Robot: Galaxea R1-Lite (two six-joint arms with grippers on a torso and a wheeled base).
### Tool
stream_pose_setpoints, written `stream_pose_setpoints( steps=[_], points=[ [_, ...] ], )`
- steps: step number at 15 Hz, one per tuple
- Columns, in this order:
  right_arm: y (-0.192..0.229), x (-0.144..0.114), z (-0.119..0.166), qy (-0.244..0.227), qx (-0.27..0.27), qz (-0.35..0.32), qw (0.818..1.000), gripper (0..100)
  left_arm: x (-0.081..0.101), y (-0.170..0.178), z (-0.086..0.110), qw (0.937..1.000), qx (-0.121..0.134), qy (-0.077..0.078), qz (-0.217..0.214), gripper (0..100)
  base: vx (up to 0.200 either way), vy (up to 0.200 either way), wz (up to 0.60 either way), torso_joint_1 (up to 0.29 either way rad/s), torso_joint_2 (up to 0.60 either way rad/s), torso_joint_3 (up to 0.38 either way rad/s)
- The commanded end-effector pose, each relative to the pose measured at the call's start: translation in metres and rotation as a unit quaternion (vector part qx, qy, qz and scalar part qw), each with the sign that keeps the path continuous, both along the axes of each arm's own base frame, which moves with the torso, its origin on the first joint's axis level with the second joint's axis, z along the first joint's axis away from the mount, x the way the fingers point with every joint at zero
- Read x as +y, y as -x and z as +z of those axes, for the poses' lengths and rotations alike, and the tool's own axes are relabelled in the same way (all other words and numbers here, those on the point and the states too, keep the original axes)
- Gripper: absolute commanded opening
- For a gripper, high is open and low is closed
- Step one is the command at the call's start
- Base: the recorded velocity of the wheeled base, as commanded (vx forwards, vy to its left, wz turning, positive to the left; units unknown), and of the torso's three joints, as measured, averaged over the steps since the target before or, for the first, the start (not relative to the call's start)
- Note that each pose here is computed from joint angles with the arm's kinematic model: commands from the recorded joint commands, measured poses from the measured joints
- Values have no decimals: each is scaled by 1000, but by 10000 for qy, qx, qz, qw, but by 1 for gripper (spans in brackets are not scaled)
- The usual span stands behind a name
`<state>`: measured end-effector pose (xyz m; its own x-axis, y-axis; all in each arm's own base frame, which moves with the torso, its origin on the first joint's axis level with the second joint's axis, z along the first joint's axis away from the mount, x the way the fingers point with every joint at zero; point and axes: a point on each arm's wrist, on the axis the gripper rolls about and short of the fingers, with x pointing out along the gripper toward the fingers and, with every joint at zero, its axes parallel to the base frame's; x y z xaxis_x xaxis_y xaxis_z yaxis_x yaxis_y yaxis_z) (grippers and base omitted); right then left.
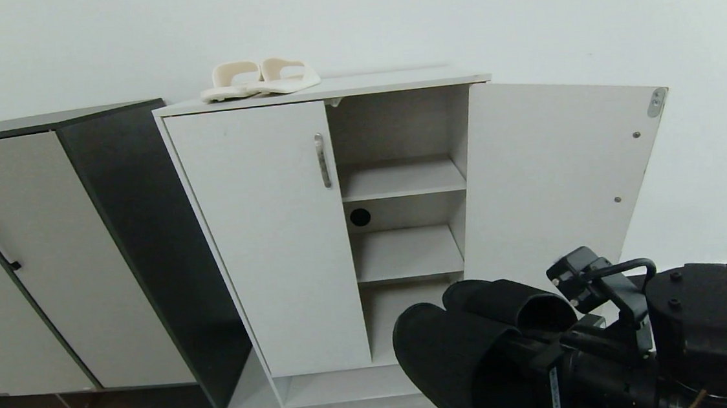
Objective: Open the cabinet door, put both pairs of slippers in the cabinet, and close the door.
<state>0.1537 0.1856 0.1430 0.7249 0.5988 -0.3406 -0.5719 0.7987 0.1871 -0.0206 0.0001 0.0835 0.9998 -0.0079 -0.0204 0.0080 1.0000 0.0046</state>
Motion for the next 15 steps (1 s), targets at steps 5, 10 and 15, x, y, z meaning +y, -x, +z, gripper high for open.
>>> stream_pose_setpoints(
  steps=[5, 10, 15],
  points=[
    [-2, 8, -7, -22, -10, 81, 10000, 0, -1, 2, -8, 9998, -110, 3, -175, 0, 0, 0, 0, 0, 0, 0],
    [-5, 11, -10, -11, -2, 57, 10000, 0, -1, 2, -8, 9998, -110, -5, -168, 0, 0, 80, 0, 2, 2, 2],
    [-48, 51, -39, 48, 225, -1125, 9934, 0, -1, 2, -8, 9998, -110, 3, -160, 0, 0, 40, 0, 2, 0, 2]
  ],
)
